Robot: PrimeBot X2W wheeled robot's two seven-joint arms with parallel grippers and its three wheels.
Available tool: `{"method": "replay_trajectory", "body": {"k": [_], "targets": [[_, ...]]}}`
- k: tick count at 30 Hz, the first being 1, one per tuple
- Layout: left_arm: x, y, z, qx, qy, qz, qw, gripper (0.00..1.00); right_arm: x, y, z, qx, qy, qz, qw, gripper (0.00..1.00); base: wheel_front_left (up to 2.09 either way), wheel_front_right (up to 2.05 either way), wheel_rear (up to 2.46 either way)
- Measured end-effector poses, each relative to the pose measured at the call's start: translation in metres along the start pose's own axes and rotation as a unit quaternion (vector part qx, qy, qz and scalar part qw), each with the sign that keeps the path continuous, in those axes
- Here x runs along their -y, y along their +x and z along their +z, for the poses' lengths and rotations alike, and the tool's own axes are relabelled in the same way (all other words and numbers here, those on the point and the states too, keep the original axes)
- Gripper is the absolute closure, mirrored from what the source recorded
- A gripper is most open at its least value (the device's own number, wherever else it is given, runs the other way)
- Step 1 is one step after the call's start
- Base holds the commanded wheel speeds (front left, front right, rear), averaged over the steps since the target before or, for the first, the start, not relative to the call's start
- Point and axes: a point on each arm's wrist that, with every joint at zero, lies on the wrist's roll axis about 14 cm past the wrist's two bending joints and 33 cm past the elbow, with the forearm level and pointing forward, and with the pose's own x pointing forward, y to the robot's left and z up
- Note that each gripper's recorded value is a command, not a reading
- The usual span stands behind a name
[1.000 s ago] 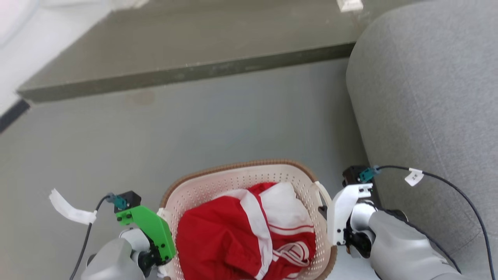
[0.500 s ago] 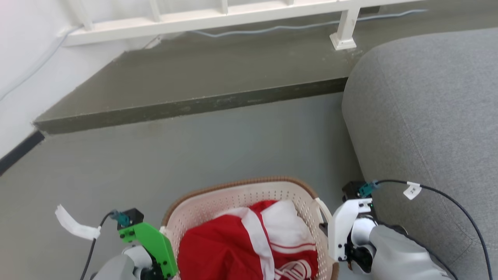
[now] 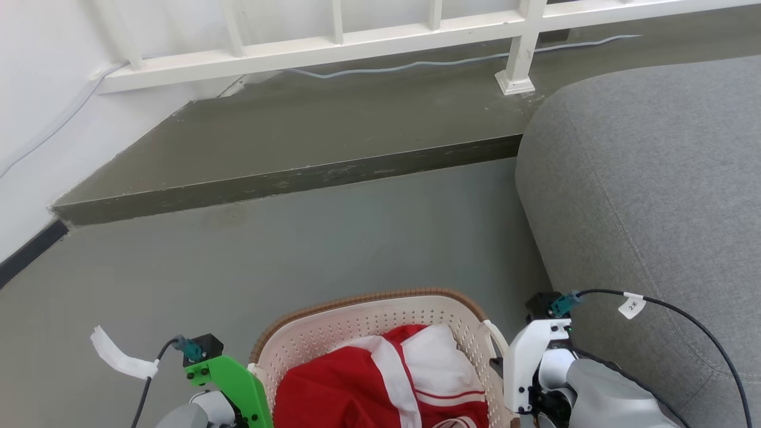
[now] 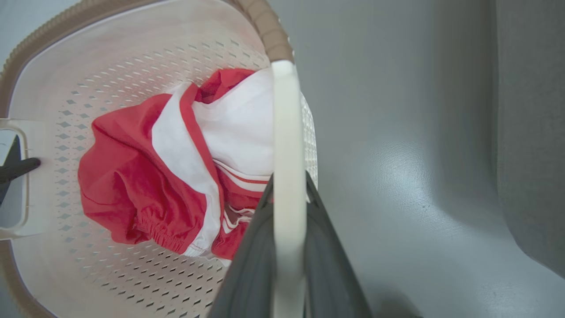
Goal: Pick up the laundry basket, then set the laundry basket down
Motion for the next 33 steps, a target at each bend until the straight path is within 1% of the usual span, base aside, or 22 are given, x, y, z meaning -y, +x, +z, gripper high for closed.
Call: {"method": "replay_trajectory", "body": {"k": [15, 33], "targets": [[0.0031, -0.0002, 0.0003, -0.003, 0.013, 0.001, 1.000, 1.00, 0.0024, -0.0022, -0.0012, 0.000, 0.008, -0.003, 1.000, 1.00, 0.00, 0.00, 0.00], [0.0020, 0.0033, -0.0010, -0.007, 0.011, 0.006, 1.000, 1.00, 0.0027, 0.0004, -0.0035, -0.005, 0.014, -0.002, 1.000, 1.00, 0.00, 0.00, 0.00]]}}
